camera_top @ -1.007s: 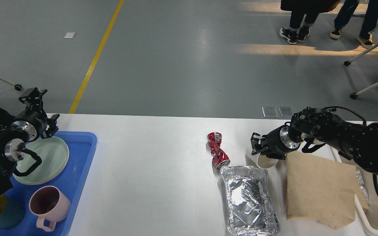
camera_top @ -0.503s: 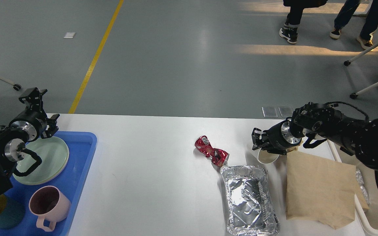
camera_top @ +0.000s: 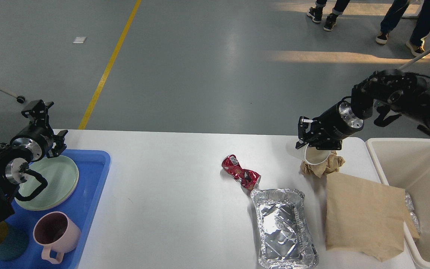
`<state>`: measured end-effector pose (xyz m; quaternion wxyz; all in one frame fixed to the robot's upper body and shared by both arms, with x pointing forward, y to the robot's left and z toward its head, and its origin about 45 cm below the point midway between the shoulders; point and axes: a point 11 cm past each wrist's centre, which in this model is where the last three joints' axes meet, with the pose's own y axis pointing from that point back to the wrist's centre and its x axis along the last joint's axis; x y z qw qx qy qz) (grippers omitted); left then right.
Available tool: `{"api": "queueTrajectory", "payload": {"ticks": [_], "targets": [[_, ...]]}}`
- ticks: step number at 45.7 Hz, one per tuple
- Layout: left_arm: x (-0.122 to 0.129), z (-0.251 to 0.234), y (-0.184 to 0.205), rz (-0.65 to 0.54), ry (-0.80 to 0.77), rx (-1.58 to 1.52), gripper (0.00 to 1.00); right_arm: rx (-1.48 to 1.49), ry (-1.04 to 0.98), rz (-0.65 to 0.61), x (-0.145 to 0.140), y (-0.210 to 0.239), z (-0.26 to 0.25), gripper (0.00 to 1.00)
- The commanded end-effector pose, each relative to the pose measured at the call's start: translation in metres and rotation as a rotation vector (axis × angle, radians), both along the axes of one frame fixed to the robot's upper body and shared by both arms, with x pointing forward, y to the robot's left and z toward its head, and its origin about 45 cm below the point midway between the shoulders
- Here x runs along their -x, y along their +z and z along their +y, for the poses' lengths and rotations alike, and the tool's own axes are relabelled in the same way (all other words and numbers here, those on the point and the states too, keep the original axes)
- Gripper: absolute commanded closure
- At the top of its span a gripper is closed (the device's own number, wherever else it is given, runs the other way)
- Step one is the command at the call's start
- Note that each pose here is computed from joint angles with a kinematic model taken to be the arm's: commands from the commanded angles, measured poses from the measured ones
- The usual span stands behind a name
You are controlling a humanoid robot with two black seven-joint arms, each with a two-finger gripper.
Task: Tidy desktop
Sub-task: 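Grasp the white paper cup with the right gripper and lift it, then carry the white cup with the right gripper away past the bin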
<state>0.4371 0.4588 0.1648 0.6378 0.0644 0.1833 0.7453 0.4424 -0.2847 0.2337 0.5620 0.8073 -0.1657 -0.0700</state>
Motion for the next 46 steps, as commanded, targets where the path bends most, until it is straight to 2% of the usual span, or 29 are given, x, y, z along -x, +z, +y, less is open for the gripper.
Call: {"api": "queueTrajectory", "payload": {"ticks": [1,10,25,46], "targets": [[0.000,0.000,0.000,0.000,-0.001,0.000,0.04,0.022,0.006,-0.013,-0.005,0.028,-0.010,1.00],[0.000,0.000,0.000,0.000,0.001,0.000,0.04,0.070,-0.018,-0.112,-0.020,0.079,-0.029,1.00],[0.000,0.000,0.000,0.000,0.001,0.000,0.04,0.111,-0.097,-0.188,-0.022,0.118,-0.074,1.00],[0.001,0.000,-0.001,0.002,0.001,0.000,0.04,0.150,-0.305,-0.239,0.010,0.146,-0.179,1.00]]}}
